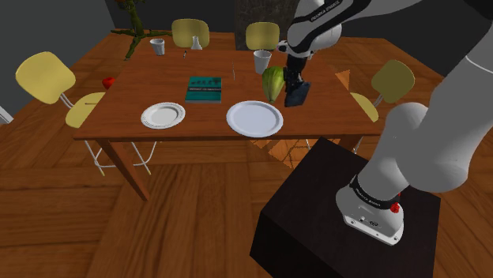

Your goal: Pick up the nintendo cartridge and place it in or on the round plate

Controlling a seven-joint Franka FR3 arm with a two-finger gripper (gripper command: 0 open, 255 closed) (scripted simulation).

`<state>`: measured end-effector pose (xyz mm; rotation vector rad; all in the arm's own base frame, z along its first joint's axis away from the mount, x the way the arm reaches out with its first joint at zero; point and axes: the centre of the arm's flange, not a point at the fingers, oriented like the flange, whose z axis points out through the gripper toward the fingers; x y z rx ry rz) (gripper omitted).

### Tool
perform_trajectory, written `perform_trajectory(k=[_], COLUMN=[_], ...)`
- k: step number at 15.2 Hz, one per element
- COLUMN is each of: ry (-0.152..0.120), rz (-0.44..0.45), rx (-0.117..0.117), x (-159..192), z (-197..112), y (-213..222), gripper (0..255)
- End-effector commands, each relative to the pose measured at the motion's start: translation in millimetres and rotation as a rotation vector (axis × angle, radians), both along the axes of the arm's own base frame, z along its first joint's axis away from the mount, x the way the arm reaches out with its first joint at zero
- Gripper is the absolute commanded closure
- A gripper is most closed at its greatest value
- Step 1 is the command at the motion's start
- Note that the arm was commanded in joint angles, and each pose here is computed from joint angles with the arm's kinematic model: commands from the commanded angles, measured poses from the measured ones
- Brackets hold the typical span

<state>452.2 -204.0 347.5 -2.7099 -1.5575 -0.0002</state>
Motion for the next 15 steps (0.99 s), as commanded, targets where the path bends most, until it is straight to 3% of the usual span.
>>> perform_trajectory(k=[1, 13, 15], ry=[0.0, 0.0, 0.0], rz=[-0.002, -0.002, -0.002], rx=[0.001, 0.001, 0.001], x=[16, 124, 124], z=[4, 19, 9], y=[17, 134, 134], gripper=[255, 255, 255])
